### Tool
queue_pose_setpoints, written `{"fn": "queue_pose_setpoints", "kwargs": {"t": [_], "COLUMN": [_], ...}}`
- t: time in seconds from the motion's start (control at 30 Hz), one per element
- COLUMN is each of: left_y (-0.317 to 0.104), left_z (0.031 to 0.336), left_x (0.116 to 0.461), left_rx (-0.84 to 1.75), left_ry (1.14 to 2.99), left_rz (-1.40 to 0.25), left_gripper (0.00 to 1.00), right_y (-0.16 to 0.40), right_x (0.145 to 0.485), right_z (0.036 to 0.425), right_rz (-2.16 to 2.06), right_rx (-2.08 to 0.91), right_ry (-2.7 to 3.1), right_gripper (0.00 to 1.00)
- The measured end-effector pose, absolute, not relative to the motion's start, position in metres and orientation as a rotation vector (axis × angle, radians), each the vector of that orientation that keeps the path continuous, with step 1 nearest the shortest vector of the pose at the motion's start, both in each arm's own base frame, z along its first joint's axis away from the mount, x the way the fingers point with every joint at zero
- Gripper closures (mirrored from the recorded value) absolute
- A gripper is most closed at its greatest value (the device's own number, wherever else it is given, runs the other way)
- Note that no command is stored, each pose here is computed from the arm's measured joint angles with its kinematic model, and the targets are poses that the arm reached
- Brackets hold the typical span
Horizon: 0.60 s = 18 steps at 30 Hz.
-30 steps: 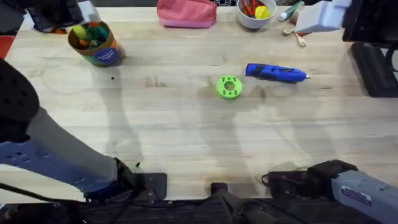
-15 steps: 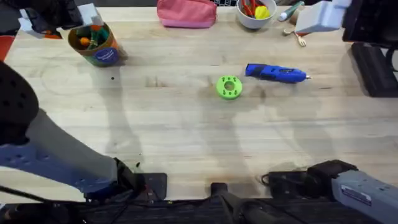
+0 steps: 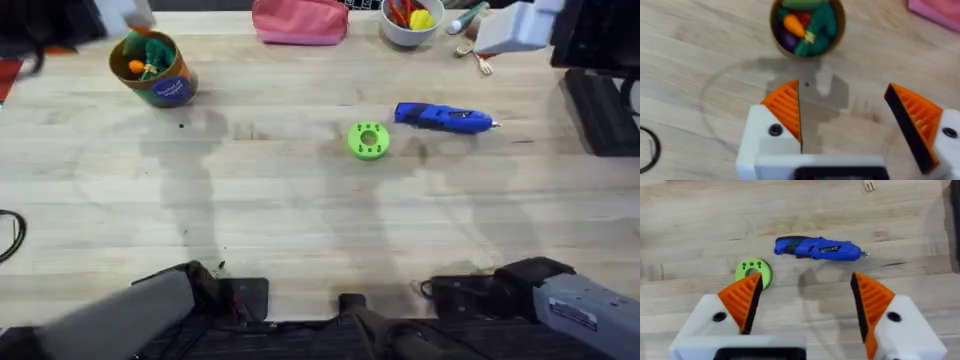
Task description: Pick up the gripper from the table and insert it into the empty holder that is missing its gripper. Then pick up a screw, insert it into the mounting hole, and use the screwdriver to tighten it. Finally, clean up the table by picking up the vegetable and placing it into the bucket.
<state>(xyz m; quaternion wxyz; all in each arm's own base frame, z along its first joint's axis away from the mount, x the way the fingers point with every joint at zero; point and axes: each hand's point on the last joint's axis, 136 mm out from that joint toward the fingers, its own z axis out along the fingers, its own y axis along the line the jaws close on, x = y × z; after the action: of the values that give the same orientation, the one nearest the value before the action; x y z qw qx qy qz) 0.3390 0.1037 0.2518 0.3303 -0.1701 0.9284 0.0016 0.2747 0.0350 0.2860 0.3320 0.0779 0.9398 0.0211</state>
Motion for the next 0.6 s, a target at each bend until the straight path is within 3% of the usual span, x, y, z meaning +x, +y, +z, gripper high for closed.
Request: {"fn": "queue_pose_setpoints", "kwargs": {"t": [0.27, 0.6], "left_y": [0.010, -0.064], "left_z": [0.227, 0.199], "left_x": [0.279, 0.254], "left_rx": [-0.150, 0.158], "left_ry": [2.465, 2.537], "left_rz": [-0.152, -0.286], "left_gripper": [0.014, 0.015], "right_y": [0.047, 0.056], "right_x": [0.263, 0.246], "right_z": [0.277, 0.263], "right_rz": [0.140, 0.198], "right_rx": [0.170, 0.125], "right_ry": [2.525, 2.536], "right_gripper": [0.009, 0.008]}}
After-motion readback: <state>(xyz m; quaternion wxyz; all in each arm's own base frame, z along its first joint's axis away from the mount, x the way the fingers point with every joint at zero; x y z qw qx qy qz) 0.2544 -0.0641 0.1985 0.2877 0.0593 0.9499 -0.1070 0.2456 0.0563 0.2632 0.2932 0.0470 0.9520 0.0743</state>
